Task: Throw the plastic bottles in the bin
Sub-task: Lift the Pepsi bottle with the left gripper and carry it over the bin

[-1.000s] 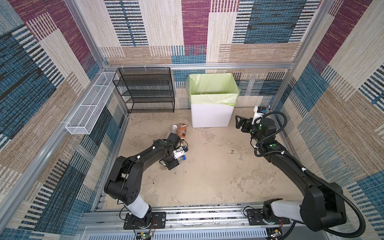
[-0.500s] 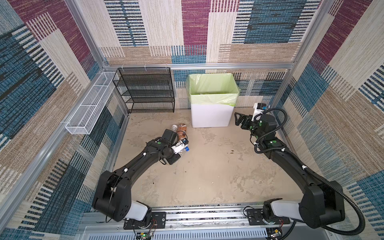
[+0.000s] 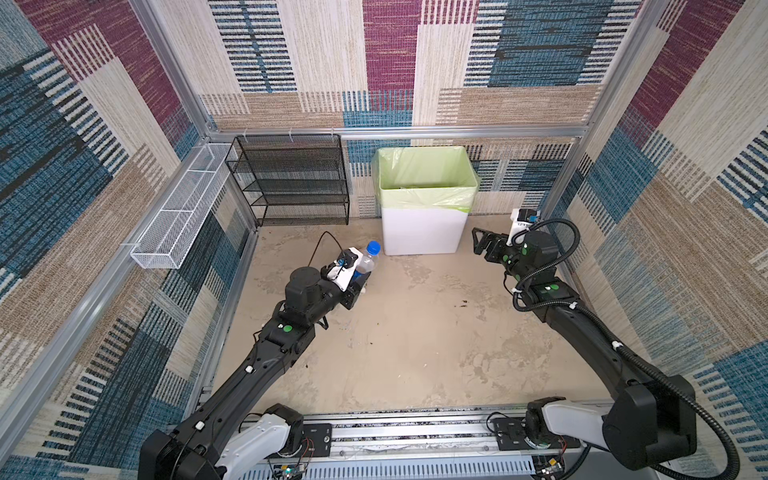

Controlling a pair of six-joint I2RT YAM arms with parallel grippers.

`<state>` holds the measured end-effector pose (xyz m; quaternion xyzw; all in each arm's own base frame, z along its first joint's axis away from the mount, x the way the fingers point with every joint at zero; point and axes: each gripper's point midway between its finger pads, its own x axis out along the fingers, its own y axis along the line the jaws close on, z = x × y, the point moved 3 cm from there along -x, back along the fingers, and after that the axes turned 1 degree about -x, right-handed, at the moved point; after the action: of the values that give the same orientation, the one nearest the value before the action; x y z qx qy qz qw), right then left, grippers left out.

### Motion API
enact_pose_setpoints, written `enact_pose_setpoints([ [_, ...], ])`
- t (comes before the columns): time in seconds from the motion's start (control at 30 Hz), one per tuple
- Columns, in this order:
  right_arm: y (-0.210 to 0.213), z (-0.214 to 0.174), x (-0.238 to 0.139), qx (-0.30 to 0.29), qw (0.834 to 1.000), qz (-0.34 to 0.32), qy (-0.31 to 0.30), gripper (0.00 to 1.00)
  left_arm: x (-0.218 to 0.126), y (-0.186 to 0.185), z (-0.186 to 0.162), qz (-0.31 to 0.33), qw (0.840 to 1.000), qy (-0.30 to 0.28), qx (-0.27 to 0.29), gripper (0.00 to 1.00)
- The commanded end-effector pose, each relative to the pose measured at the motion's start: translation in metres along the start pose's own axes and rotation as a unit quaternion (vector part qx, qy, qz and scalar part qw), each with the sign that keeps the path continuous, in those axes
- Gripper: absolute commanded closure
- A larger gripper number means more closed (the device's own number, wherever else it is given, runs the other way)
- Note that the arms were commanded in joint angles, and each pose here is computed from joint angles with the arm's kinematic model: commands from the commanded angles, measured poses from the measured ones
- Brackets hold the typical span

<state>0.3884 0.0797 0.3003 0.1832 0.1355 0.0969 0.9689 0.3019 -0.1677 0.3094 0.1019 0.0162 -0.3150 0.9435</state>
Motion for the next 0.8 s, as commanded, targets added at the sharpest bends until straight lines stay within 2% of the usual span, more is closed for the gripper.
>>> enact_pose_setpoints([
  [0.0, -0.001, 0.006, -0.004, -0.004, 1.000, -0.011, -0.006, 0.03, -0.017, 0.007, 0.078, 0.012, 0.979, -0.202, 0.005, 0.51],
  [0.2, -0.004, 0.008, -0.010, -0.004, 1.000, -0.020, -0.017, 0.03, -0.036, 0.005, 0.118, 0.014, 0.948, -0.316, 0.041, 0.49],
  [0.43, -0.004, 0.009, -0.011, -0.002, 0.999, -0.020, -0.026, 0.03, -0.050, 0.004, 0.153, 0.015, 0.912, -0.401, 0.078, 0.47],
  [0.57, -0.002, 0.014, -0.011, 0.001, 0.999, -0.015, -0.037, 0.03, -0.040, 0.007, 0.192, -0.005, 0.894, -0.439, 0.089, 0.46],
  [0.63, 0.000, 0.017, -0.011, 0.002, 0.999, -0.010, -0.042, 0.03, -0.019, 0.014, 0.217, -0.020, 0.903, -0.423, 0.078, 0.47],
  [0.73, 0.004, 0.025, -0.012, 0.007, 0.999, -0.003, -0.054, 0.03, 0.043, 0.042, 0.250, -0.012, 0.937, -0.348, 0.030, 0.48],
  [0.77, 0.006, 0.027, -0.012, 0.009, 0.998, 0.001, -0.056, 0.03, 0.074, 0.054, 0.253, -0.008, 0.953, -0.303, 0.006, 0.44],
])
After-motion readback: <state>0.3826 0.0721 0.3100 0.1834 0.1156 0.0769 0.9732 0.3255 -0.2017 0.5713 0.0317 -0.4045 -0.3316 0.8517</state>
